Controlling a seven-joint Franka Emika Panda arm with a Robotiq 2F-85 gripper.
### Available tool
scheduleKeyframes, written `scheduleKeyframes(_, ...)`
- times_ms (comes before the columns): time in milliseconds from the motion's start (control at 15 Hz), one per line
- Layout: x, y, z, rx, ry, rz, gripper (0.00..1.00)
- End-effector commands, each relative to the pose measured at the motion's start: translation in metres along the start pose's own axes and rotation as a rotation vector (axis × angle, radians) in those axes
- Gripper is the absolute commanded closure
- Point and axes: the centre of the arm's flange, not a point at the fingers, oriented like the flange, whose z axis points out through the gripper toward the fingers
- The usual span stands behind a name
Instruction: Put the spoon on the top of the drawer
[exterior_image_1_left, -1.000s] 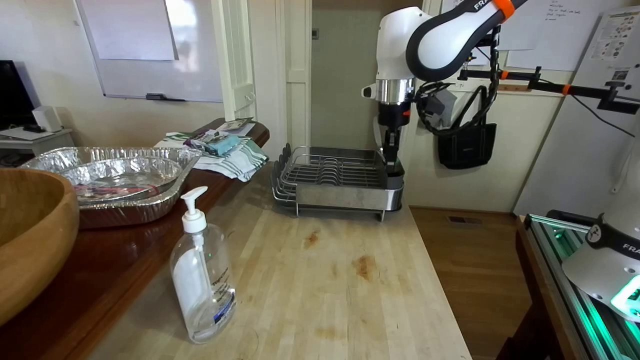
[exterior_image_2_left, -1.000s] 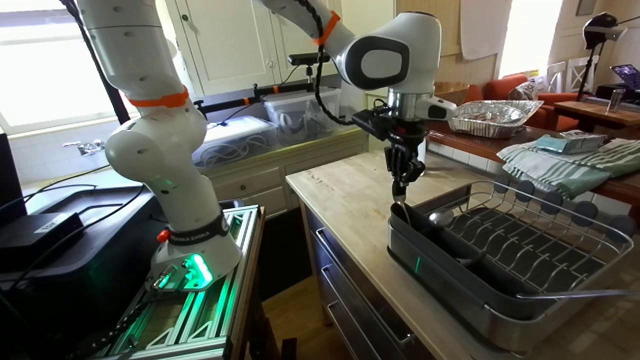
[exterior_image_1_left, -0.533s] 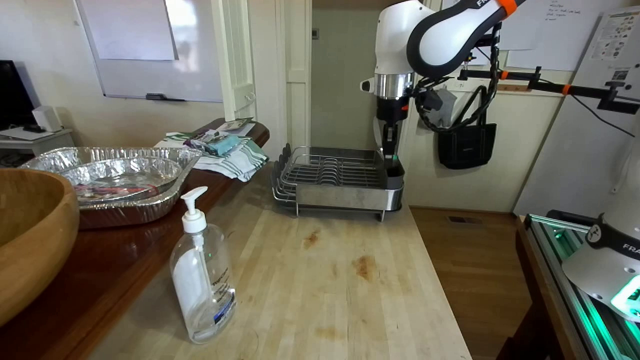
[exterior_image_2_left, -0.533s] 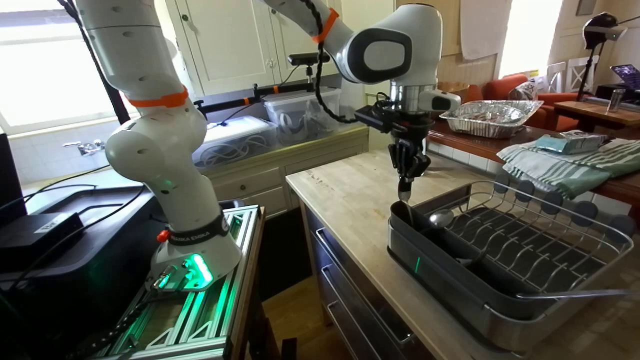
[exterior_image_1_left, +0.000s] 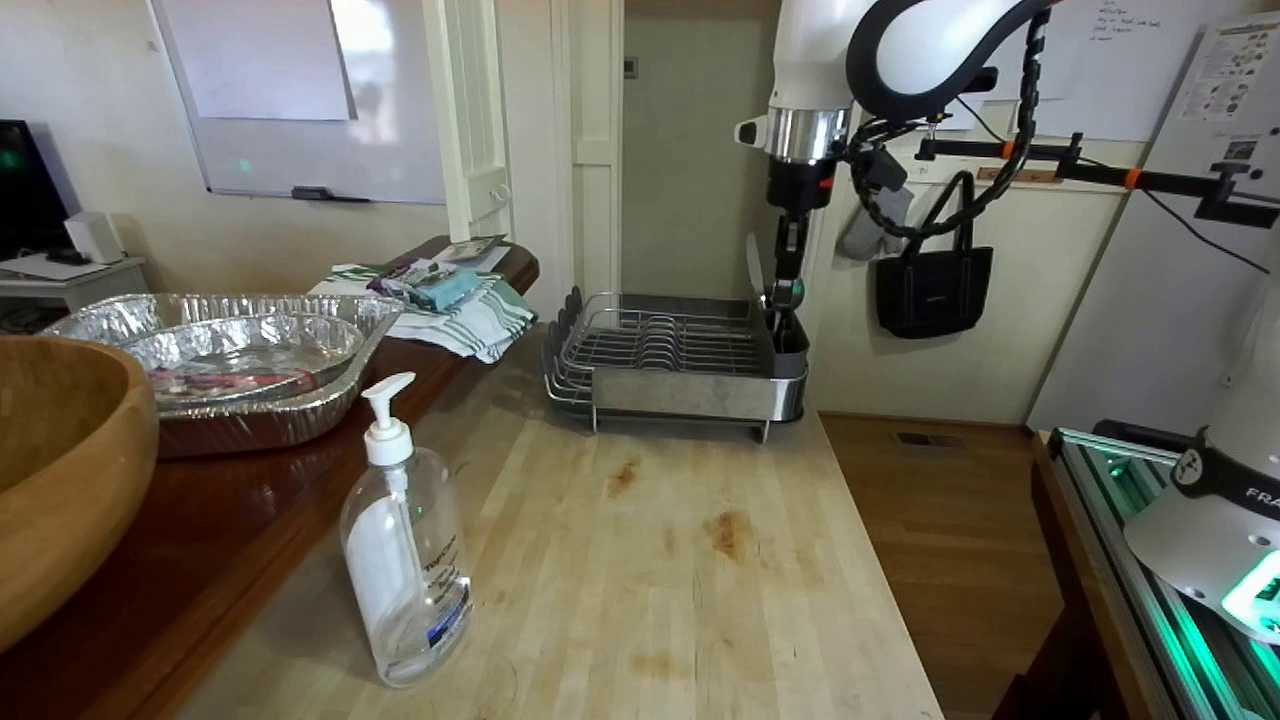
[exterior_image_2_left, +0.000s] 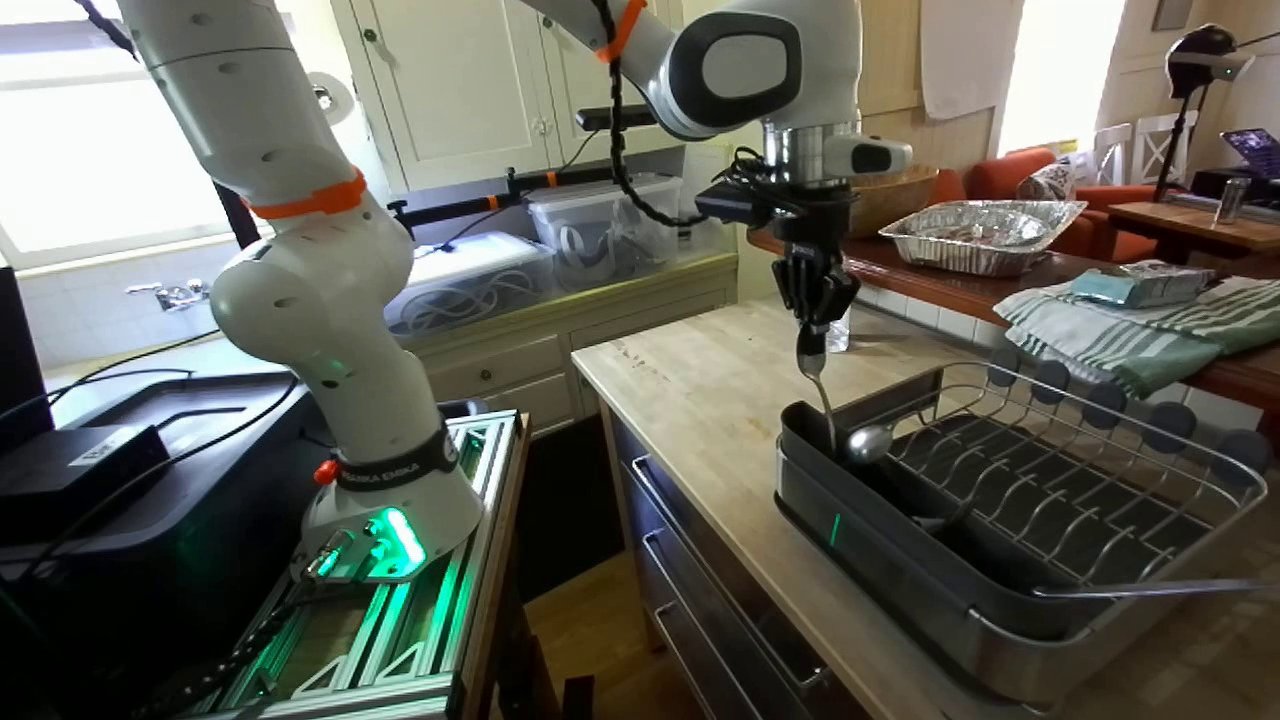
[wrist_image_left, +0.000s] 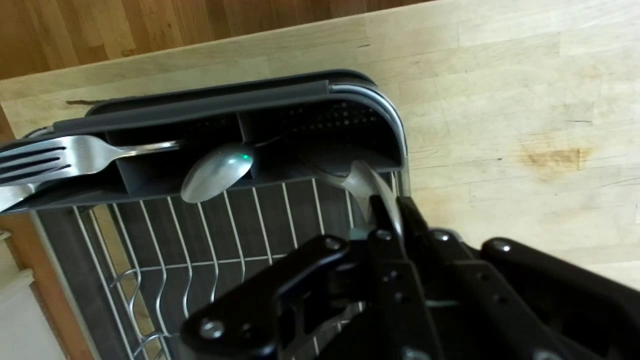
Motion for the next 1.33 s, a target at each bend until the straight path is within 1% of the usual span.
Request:
scheduleKeyframes(0,-0.02,-0.001,-0.025,-0.043,0.025,-0.013,0.98)
scheduleKeyframes(267,-0.026,-0.008,-0.049,-0.063,0.079,-0.051,0.98)
scheduleKeyframes(667,-0.018,-0.029,-0.076,-0.121,0.129,-0.152,0.98)
scheduleKeyframes(933,-0.008,-0.057,-0.085,-0.146,0.141,-0.278,0.98)
scheduleKeyframes(1267,0.003,-0.097,-0.082,-0.173,0.129,-0.459,0.98)
